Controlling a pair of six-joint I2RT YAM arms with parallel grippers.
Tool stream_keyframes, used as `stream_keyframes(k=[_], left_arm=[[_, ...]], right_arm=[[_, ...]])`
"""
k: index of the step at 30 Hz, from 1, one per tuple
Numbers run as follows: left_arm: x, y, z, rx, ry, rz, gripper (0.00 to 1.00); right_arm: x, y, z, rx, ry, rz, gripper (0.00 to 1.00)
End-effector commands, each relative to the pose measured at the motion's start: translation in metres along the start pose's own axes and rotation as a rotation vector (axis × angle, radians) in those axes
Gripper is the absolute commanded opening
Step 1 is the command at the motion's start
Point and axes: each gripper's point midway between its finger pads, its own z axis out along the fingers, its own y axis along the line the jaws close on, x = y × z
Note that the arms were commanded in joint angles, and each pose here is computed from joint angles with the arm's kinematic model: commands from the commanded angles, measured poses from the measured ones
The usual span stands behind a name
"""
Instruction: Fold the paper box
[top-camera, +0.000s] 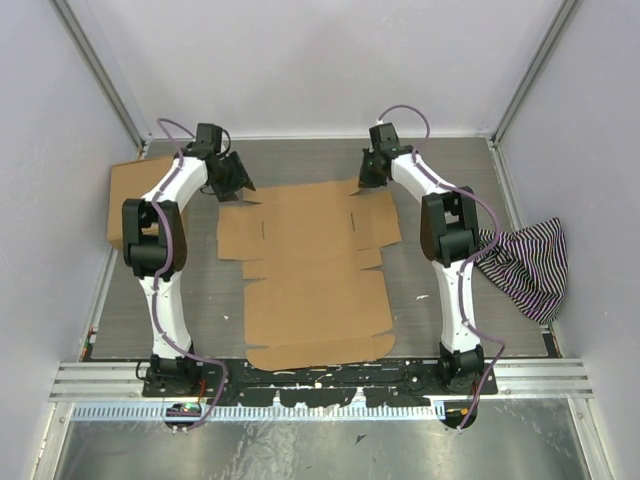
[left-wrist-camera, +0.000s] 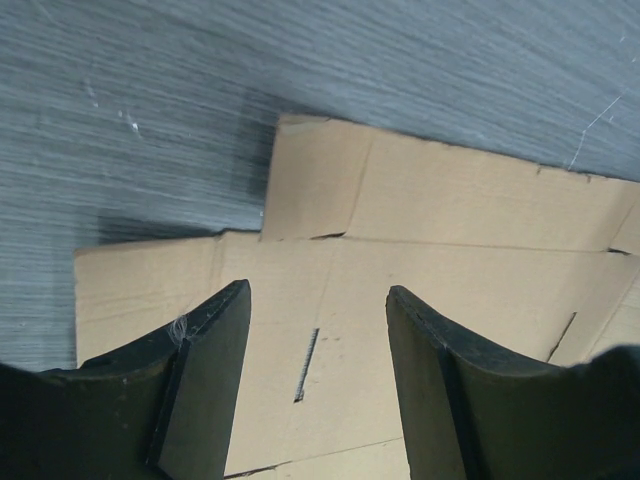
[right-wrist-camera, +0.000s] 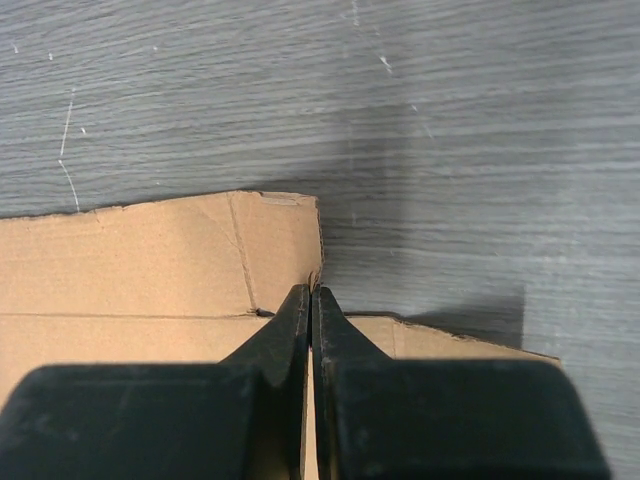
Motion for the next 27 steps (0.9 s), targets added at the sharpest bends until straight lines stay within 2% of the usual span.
stream_keyframes(k=[1, 14, 27], left_arm=[[0.004, -0.001, 0.013, 0.022, 0.002, 0.017, 0.64], [-0.018, -0.012, 0.052, 0.049, 0.012, 0.031, 0.62], [-0.007, -0.06, 0.043, 0.153, 0.013, 0.077, 0.57]], right_arm=[[-0.024, -0.002, -0.029, 0.01, -0.069, 0.022, 0.01], [-0.017, 0.005, -0.026, -0.042, -0.038, -0.004, 0.01], [-0.017, 0.013, -0.025, -0.085, -0.023, -0.027, 0.02]])
